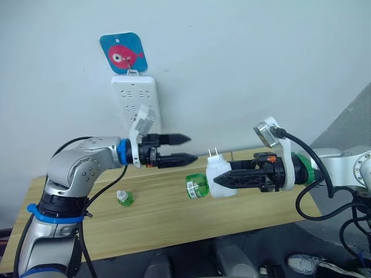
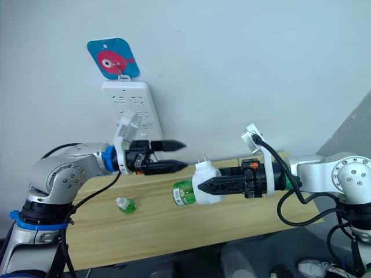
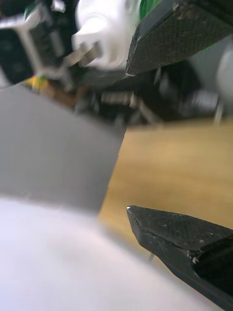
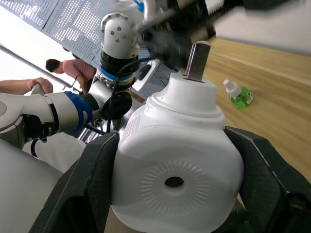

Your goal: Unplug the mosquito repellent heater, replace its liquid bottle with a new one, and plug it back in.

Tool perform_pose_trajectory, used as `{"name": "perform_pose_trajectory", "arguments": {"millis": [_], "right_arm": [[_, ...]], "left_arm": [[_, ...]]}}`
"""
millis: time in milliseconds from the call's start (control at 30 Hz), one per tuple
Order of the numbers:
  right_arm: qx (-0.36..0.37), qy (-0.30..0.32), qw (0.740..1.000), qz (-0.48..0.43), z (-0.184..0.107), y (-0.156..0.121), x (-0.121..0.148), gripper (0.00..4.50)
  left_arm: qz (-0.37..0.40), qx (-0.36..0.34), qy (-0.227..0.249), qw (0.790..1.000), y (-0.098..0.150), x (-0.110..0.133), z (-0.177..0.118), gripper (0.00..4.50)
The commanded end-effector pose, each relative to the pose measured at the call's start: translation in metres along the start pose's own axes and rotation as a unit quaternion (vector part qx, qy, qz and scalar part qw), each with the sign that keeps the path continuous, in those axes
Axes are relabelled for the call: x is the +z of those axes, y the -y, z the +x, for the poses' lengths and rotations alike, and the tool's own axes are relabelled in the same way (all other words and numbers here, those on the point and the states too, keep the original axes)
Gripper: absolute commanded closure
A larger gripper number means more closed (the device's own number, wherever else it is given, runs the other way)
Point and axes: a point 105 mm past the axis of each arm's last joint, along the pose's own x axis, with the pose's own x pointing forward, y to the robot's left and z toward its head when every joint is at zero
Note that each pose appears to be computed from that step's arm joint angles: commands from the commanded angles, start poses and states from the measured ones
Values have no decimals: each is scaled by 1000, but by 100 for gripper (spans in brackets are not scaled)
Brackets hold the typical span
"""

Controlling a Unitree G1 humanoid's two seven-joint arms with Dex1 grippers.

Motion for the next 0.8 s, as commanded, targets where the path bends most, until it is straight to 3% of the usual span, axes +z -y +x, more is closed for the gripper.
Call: {"name": "perform_pose_trajectory", "arguments": {"millis": [33, 167, 267, 433, 633, 800], "right_arm": [[1, 34, 999, -1, -6, -4, 11, 143], [-17, 46, 999, 14, -9, 4, 12, 143], [-26, 51, 998, 21, -9, 8, 12, 143], [-32, 56, 998, 28, -9, 10, 13, 143], [-33, 60, 997, 31, -7, 10, 14, 143], [-32, 63, 997, 31, -6, 9, 15, 143]], "left_arm": [[100, 17, 10, 995, 5, 5, -5, 0], [217, -14, -13, 976, 25, -21, -19, 0], [276, -32, 9, 960, 42, -29, -25, 0], [318, -33, 35, 947, 53, -35, -24, 0], [342, -34, 79, 936, 62, -32, -3, 0], [349, -46, 87, 932, 69, -38, 5, 0]]}}
